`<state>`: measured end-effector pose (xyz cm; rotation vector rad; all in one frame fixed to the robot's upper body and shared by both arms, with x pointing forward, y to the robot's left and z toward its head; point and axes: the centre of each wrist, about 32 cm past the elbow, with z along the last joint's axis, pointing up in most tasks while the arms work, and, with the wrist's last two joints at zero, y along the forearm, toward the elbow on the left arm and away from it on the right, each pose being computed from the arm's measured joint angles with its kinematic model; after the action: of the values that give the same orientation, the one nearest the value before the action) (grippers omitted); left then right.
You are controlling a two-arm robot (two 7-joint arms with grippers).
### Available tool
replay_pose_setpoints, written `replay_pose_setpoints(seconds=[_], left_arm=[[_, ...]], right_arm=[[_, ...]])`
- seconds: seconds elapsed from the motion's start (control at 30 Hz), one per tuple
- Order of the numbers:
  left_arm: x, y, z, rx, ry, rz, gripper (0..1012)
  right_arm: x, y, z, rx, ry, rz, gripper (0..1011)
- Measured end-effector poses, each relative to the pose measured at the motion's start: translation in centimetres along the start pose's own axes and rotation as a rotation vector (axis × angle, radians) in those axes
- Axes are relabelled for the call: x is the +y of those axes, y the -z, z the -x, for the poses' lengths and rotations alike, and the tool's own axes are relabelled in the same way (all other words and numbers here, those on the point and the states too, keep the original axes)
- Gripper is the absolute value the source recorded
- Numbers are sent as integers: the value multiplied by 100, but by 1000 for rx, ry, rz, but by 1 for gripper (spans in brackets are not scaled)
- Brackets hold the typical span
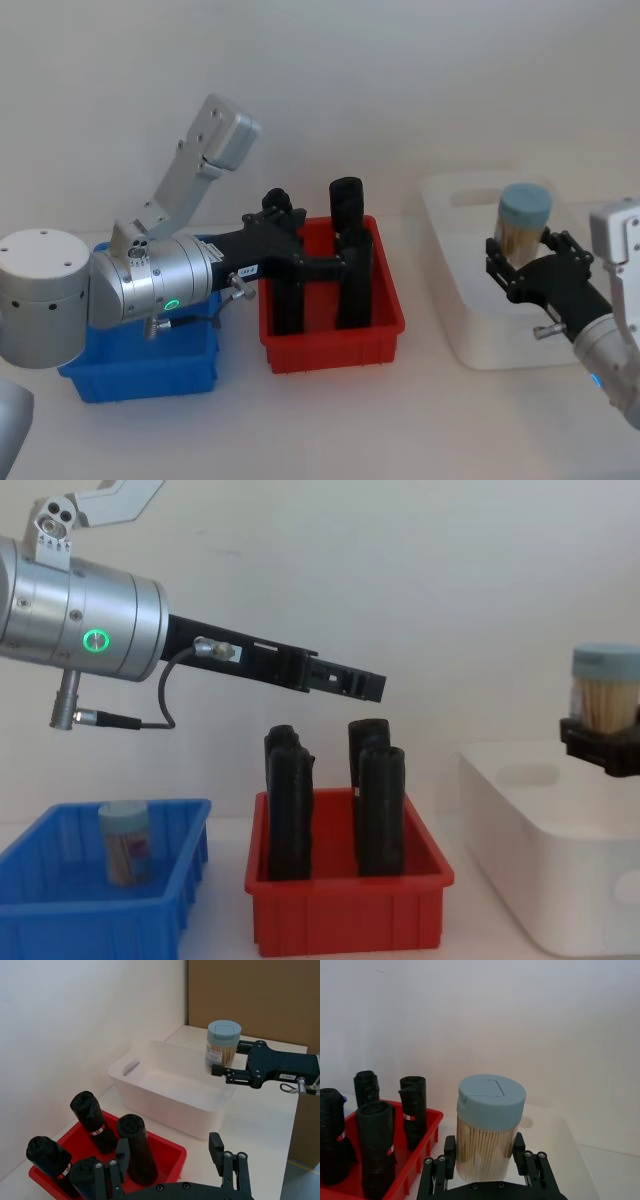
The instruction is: Pick the cotton swabs from the blue box and place them into the white box.
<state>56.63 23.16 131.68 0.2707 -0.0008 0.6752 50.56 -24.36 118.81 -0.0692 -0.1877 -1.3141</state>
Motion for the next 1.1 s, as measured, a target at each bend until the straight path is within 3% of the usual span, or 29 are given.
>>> replay_pose_setpoints(seconds=[0.47,1.0,1.1], left_arm=[[0,0,0,0,0,0,1004],[0,0,0,0,0,0,1004],[0,0,0,0,0,0,1004]], right_arm=[[131,131,-218,29,84,73,681],[236,182,-259,45,87,99,682],[248,186,-260,47,85,100,779]])
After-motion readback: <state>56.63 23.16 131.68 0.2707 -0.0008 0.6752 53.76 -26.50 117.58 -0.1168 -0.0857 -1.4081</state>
